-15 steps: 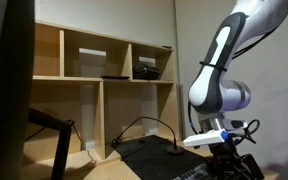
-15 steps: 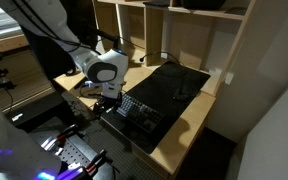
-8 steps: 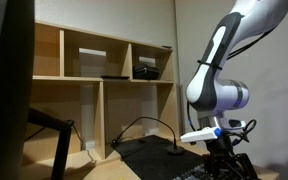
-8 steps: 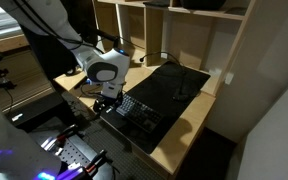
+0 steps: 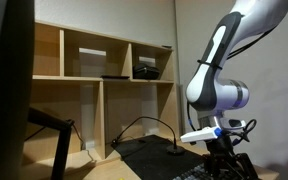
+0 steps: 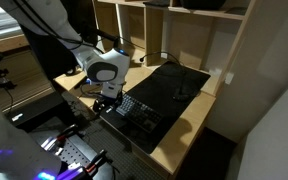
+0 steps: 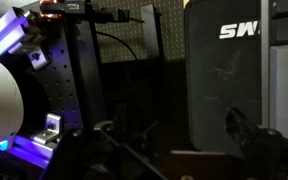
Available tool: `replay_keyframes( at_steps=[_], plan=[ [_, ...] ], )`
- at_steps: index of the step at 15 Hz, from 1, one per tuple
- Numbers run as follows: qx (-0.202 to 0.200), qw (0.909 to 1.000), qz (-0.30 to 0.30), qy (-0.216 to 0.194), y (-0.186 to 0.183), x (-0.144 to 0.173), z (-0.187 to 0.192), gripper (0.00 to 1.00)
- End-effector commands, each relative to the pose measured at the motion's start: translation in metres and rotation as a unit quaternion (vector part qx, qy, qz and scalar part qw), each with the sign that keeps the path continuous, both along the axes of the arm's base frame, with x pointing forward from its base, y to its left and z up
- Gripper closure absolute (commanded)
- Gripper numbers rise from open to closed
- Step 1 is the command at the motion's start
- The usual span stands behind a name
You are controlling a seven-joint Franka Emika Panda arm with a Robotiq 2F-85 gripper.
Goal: Pick up the rubber ducky and place it on the left
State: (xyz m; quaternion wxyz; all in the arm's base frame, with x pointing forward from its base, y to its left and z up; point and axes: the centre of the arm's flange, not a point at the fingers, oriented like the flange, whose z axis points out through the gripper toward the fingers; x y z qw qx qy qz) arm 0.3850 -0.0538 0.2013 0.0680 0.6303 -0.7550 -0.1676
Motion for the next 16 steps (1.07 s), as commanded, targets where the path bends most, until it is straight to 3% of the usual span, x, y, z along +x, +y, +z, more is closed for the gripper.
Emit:
replay_keyframes(
  at_steps=[1, 3, 4, 8, 12, 13, 16],
  plan=[
    [0.0, 1.0, 0.0, 0.0, 0.0, 0.0, 0.0, 0.0],
    [0.0, 1.0, 0.0, 0.0, 0.0, 0.0, 0.0, 0.0],
    [0.001, 0.9994, -0.005, 0.034, -0.004, 0.018, -0.022, 0.0],
    [0.002, 0.9989, -0.047, -0.005, -0.03, 0.071, -0.054, 0.0],
    [0.019, 0.9969, -0.075, -0.008, -0.04, 0.091, -0.062, 0.0],
    [0.017, 0.997, -0.075, -0.003, -0.041, 0.092, -0.064, 0.0],
    [-0.002, 0.9958, -0.045, 0.08, -0.046, 0.09, -0.06, 0.0]
  ],
)
